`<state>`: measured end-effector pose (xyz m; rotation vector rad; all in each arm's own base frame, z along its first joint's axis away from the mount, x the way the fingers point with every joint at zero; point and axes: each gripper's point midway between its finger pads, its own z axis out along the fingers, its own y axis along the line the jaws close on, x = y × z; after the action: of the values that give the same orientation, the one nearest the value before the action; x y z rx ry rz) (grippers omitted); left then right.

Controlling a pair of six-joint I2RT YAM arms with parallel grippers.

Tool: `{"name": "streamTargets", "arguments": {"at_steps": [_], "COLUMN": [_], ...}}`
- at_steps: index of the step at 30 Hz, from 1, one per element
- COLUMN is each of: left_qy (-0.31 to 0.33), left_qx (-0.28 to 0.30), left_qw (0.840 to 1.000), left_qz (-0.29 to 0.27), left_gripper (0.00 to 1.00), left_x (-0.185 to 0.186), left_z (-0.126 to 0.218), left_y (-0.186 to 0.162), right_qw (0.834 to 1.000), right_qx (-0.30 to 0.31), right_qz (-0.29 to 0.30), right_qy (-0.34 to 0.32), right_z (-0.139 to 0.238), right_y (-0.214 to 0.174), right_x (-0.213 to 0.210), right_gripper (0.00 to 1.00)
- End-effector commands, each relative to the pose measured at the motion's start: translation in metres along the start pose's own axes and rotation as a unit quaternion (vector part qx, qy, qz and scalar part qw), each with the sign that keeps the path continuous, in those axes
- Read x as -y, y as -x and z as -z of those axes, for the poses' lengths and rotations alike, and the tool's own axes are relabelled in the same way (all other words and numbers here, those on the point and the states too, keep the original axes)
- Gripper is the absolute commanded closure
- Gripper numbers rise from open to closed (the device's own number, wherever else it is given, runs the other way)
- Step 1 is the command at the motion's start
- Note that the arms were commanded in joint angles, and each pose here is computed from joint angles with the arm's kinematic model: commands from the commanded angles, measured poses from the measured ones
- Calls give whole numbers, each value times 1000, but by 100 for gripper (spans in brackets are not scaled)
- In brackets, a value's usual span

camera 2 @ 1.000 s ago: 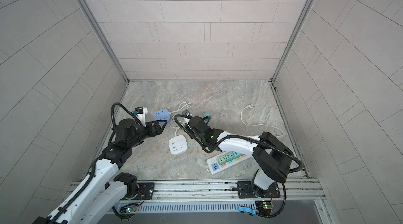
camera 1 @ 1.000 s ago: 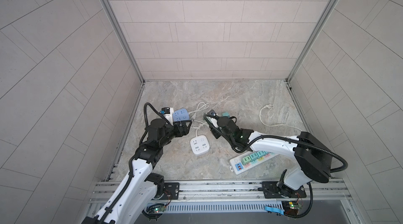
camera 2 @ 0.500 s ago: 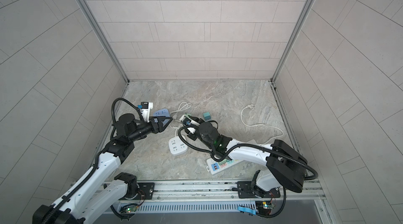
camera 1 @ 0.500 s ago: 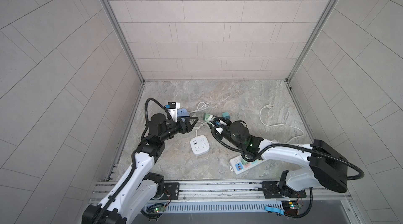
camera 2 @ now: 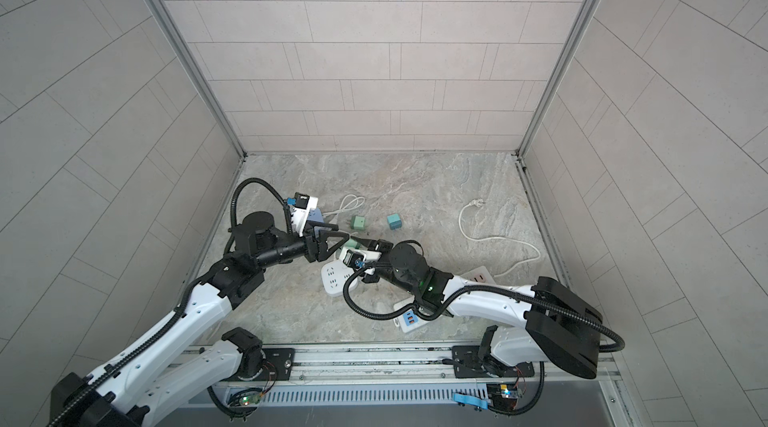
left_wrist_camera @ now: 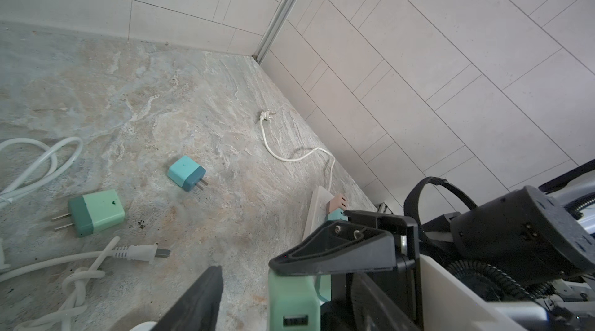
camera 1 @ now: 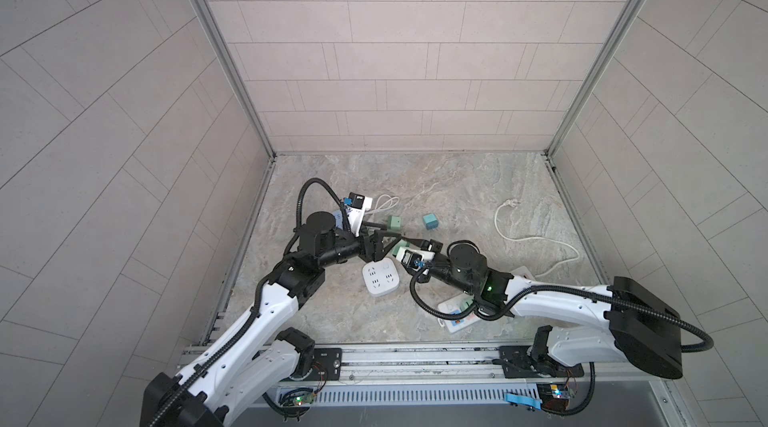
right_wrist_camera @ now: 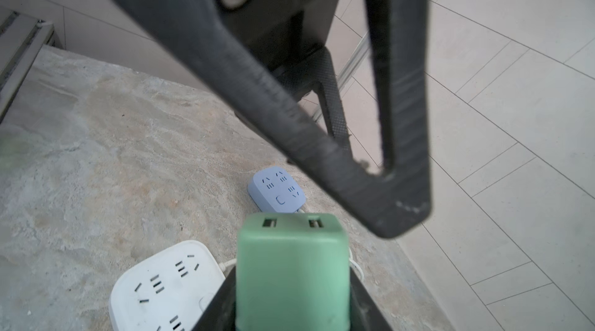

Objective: Insert the plug
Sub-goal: 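Close the left gripper on the green adapter held by the right gripper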

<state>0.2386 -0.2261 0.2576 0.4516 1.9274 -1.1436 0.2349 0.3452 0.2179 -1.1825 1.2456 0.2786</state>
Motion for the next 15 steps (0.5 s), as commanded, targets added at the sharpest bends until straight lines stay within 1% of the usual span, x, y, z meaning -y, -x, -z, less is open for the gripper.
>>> {"name": "streamTargets", "arguments": {"at_steps": [1, 8, 15], "left_qy": [3, 4, 3], "left_qx": [-3, -21, -33], "left_qw": [1000, 999, 999], "left_qz": [-26, -40, -42], "left_gripper": [30, 30, 33], "left_x": [6, 12, 13], "left_z": [1, 0, -4], "left_y": [4, -7, -12], "right_qw": [999, 998, 998], "right_qx": [31, 40, 43], "right_qz": [37, 44, 48], "right_qy": [-12, -26, -17], "right_z": [4, 8, 15], "right_y": [20, 27, 33], "right_x": [9, 16, 17], "right_gripper": [100, 100, 100]}}
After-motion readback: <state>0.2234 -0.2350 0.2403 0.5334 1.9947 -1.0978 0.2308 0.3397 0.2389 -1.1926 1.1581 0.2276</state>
